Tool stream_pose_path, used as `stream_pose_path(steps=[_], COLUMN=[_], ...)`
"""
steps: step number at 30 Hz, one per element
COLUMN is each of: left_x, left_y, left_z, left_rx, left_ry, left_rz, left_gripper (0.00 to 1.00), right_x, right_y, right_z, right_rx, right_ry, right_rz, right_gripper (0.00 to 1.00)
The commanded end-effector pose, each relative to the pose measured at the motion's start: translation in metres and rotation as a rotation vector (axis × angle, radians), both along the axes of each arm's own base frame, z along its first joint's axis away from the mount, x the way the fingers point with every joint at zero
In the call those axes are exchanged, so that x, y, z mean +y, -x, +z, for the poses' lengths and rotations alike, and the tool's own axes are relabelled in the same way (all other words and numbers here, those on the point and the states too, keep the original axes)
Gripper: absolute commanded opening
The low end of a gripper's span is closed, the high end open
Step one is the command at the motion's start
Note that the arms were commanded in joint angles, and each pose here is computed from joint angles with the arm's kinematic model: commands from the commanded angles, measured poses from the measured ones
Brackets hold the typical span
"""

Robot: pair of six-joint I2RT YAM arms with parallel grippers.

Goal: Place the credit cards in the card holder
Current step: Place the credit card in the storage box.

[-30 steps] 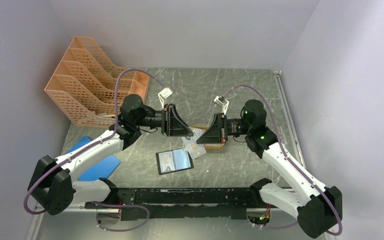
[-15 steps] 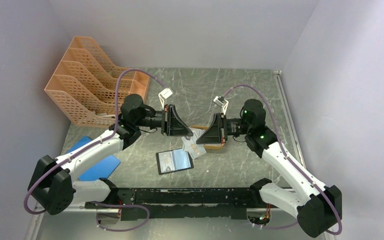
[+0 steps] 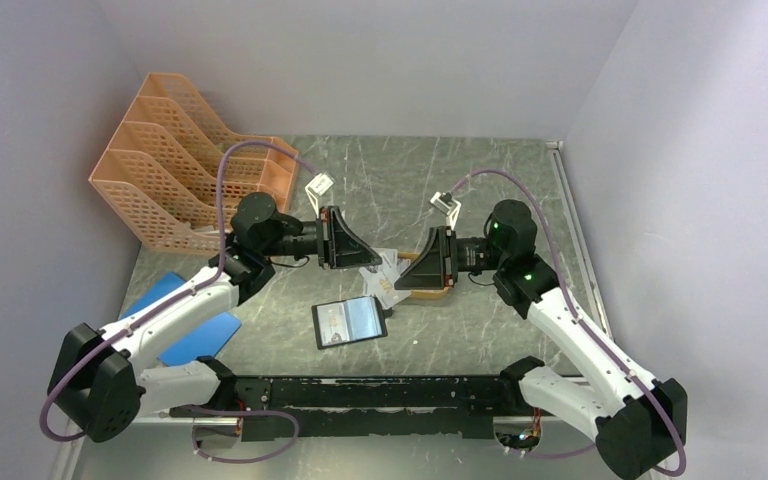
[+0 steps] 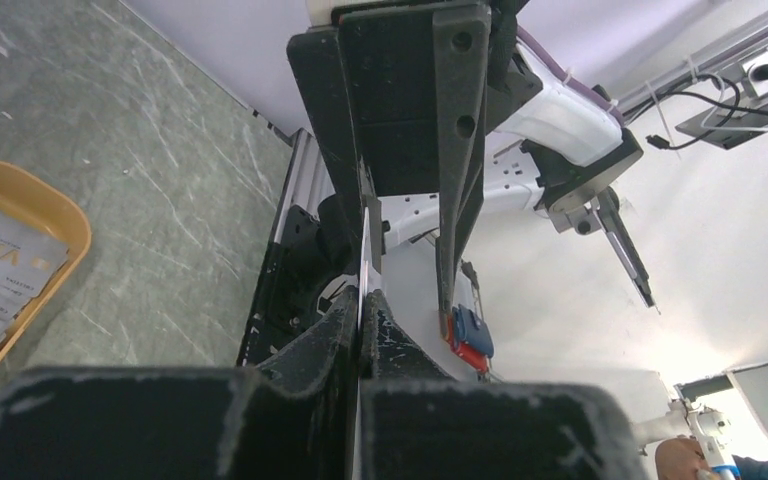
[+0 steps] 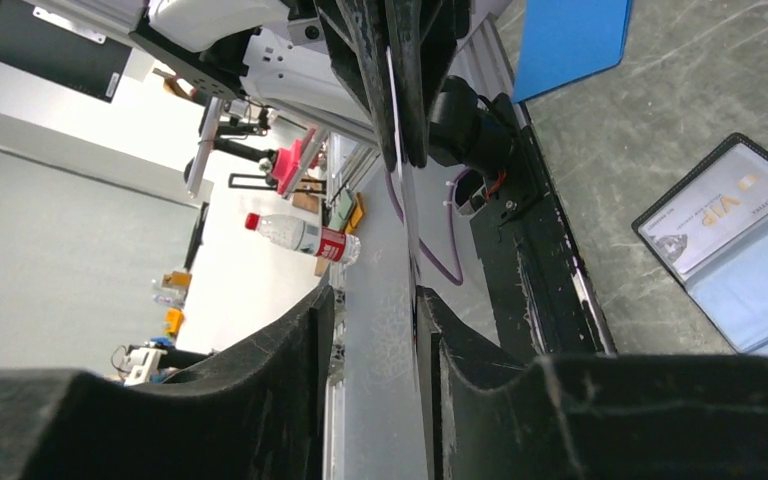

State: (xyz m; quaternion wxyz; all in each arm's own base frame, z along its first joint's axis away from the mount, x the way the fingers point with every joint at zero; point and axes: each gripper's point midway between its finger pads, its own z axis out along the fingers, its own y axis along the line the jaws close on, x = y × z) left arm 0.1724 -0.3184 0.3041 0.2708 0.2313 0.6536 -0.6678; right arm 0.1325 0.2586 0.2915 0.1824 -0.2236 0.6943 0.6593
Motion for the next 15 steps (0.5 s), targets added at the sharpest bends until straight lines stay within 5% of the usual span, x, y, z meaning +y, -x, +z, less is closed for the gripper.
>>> stream_pose_path(steps=[1, 8, 12, 15], left_x=[0.0064, 0.0088, 0.0096, 0.0094], left_y=[-0.0101, -0.0119, -0.0125, -0.0137], left_z=[0.0101, 0.0132, 0.0138, 0.0102], left_rx=[-0.013, -0.013, -0.008, 0.015], left_ry=[0.045, 0.056, 0.065, 0.069], left_rz=[0.056, 0.069, 0.07, 0.068], left_gripper=[0.05, 0.05, 0.05, 0.05], right_x=[-0.0029, -0.0024, -0.003, -0.0037], right_y=[0.0075, 0.0066, 0.0066, 0.0046], right_z=[-0.0021, -0.0056, -0.0087, -0.0115], right_rx=[0.001, 0.003, 0.018, 0.015], right_ry=[0.009, 0.016, 0.027, 0.046], right_rz=[0.018, 0.019, 0.014, -0.009], right_gripper=[0.37, 0.18, 0.0, 0.0])
